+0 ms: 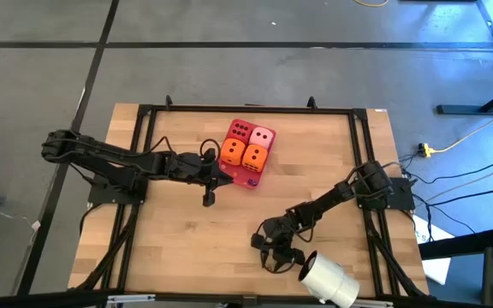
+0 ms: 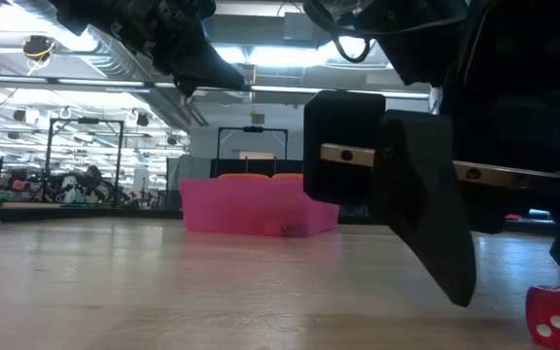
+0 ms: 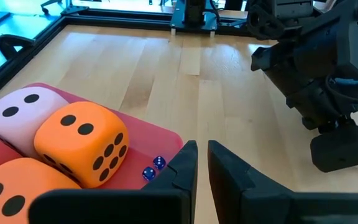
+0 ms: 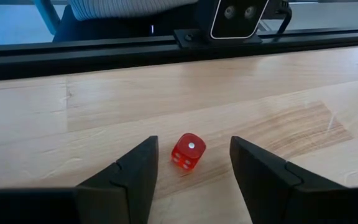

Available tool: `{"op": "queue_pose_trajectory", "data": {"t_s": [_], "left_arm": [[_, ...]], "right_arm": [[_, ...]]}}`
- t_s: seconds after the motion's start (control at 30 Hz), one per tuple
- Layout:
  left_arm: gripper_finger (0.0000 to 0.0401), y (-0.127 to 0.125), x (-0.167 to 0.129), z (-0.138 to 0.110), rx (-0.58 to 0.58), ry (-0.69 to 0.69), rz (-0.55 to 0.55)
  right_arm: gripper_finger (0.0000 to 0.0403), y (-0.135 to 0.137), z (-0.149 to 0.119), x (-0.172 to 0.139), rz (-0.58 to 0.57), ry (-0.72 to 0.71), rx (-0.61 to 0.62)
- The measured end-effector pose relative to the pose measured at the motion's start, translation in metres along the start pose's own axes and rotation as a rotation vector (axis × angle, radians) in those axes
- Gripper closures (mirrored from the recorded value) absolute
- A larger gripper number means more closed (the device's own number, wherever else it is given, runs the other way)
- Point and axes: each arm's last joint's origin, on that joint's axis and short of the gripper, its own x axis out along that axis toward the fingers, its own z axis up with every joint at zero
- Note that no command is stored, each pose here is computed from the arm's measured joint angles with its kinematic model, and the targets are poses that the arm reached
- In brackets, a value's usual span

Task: Pick & Place Dice
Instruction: Put the small red dice into the red bin

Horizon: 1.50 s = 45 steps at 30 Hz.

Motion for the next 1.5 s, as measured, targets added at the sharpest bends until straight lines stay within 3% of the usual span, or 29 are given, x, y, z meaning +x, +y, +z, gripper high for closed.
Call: {"op": "queue_pose_trajectory", "data": {"t_s": [0.53,1.2,1.5], "left_arm": [[0.0370,0.000,0.000,0.000,0.033,0.000,0.003],[0.0370,0.000,0.000,-0.001,0.038,0.016,0.002],[0.0370,0.000,0.000,-0.002,0.034,0.016,0.001]], "right_arm": [[0.0285,-0.006,-0.002,-0.003,-0.053,0.013,-0.005],[0.0289,-0.009,0.001,-0.002,-0.126,0.020,0.021],[0.0289,-0.007,-0.001,-0.002,-0.114,0.032,0.119]]}}
